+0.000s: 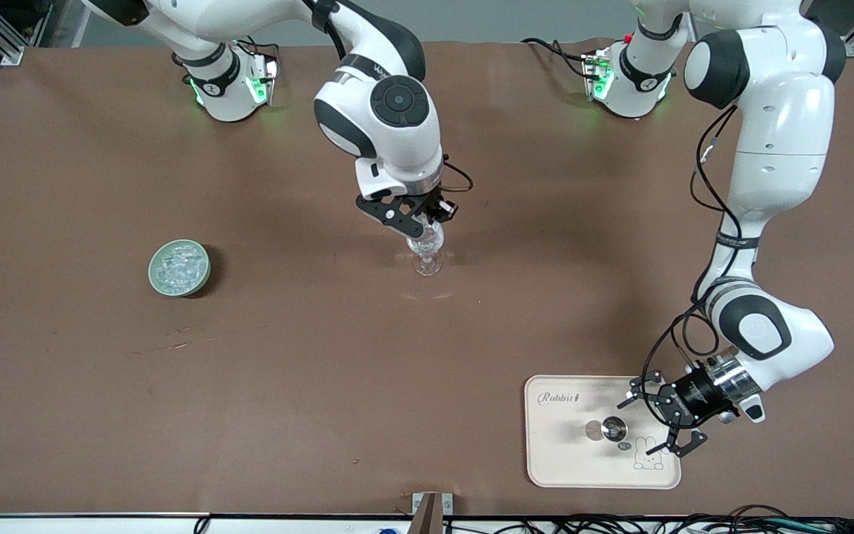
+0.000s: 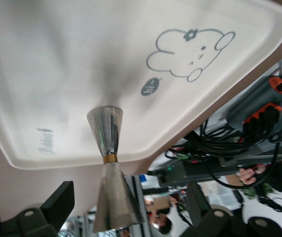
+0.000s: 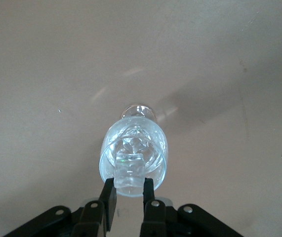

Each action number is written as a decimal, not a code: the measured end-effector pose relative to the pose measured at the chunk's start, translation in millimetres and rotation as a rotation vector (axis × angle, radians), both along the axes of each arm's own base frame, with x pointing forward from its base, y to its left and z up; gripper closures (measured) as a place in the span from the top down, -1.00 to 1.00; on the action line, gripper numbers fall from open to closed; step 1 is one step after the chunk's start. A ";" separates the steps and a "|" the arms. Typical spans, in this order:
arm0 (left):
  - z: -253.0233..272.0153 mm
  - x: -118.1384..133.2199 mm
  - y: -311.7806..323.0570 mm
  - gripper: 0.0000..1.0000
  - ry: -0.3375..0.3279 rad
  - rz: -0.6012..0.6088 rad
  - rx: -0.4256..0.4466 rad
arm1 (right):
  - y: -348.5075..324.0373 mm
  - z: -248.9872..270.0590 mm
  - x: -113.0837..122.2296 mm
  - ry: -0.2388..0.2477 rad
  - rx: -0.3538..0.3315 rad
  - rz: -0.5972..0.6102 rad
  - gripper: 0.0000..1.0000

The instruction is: Pour wine and add ice with both arms

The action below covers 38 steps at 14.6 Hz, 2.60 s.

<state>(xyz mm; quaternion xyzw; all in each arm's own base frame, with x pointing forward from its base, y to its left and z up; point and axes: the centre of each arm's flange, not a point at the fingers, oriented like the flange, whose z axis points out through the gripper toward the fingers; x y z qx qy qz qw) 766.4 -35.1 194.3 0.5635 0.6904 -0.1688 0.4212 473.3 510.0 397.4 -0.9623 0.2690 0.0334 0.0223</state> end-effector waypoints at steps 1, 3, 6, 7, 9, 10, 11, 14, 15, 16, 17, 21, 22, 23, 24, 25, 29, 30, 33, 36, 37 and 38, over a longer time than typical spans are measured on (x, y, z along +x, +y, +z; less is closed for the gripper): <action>5.3 -3.5 0.2 1.00 -0.004 -0.042 0.052 | -0.1 -0.1 0.1 -0.002 -0.002 0.001 -0.47; 22.4 -7.8 1.1 1.00 -0.022 -0.126 0.160 | -0.3 -0.1 0.4 -0.005 -0.004 0.002 -0.47; 62.1 -11.7 -3.1 1.00 -0.047 -0.290 0.299 | -0.9 0.0 1.2 -0.008 -0.006 0.002 -0.47; 75.6 -12.7 -4.0 1.00 -0.055 -0.336 0.342 | -1.3 0.0 1.6 -0.009 -0.006 0.002 -0.47; 99.7 -13.6 -2.3 1.00 -0.078 -0.397 0.431 | -2.1 0.3 2.8 -0.011 -0.006 0.001 -0.22; 109.1 -13.7 -1.3 1.00 -0.088 -0.414 0.464 | -2.6 0.5 3.4 -0.012 -0.006 0.000 -0.22; 117.0 -13.5 0.7 1.00 -0.097 -0.420 0.484 | -2.9 0.7 3.9 -0.012 -0.006 -0.001 -0.19; 145.0 -12.8 19.5 1.00 -0.130 -0.434 0.570 | -2.9 2.9 5.2 -0.015 -0.003 -0.003 0.38; 158.5 -14.8 24.7 1.00 -0.144 -0.474 0.619 | -2.8 4.4 5.9 -0.017 0.000 -0.004 0.62; 173.5 -18.7 27.4 1.00 -0.159 -0.539 0.664 | -2.8 6.7 7.1 -0.020 0.003 -0.006 0.81; 189.9 -23.2 28.0 1.00 -0.185 -0.610 0.701 | -3.6 10.6 8.8 -0.023 0.002 -0.009 0.97; 246.2 -40.4 24.9 1.00 -0.340 -0.864 0.770 | -26.4 60.9 24.8 -0.100 -0.042 -0.007 1.00; 256.9 -45.0 24.9 1.00 -0.374 -0.938 0.796 | -39.8 79.8 29.6 -0.128 -0.064 0.002 1.00; 267.1 -50.2 25.4 1.00 -0.399 -1.019 0.828 | -56.1 99.5 35.0 -0.153 -0.082 0.017 1.00; 277.3 -56.1 25.8 1.00 -0.418 -1.098 0.857 | -73.4 118.1 40.1 -0.173 -0.098 0.038 1.00; 289.7 -62.5 25.6 1.00 -0.437 -1.166 0.880 | -92.4 135.4 44.9 -0.188 -0.122 0.056 1.00; 349.2 -96.9 17.8 1.00 -0.495 -1.336 0.991 | -187.0 190.8 80.1 -0.265 -0.217 0.083 1.00; 361.9 -109.0 11.1 1.00 -0.501 -1.360 1.013 | -210.6 200.0 88.5 -0.274 -0.234 0.084 1.00; 389.8 -150.9 -12.3 1.00 -0.515 -1.424 1.058 | -278.2 216.9 110.4 -0.266 -0.251 0.111 1.00; 411.0 -180.0 -31.2 1.00 -0.540 -1.458 1.088 | -361.6 236.1 118.1 -0.199 -0.229 0.191 1.00; 415.2 -184.5 -31.6 1.00 -0.532 -1.469 1.093 | -386.4 244.9 116.9 -0.191 -0.229 0.214 1.00; 417.6 -188.1 -30.9 1.00 -0.521 -1.485 1.089 | -407.5 252.8 114.2 -0.182 -0.231 0.240 1.00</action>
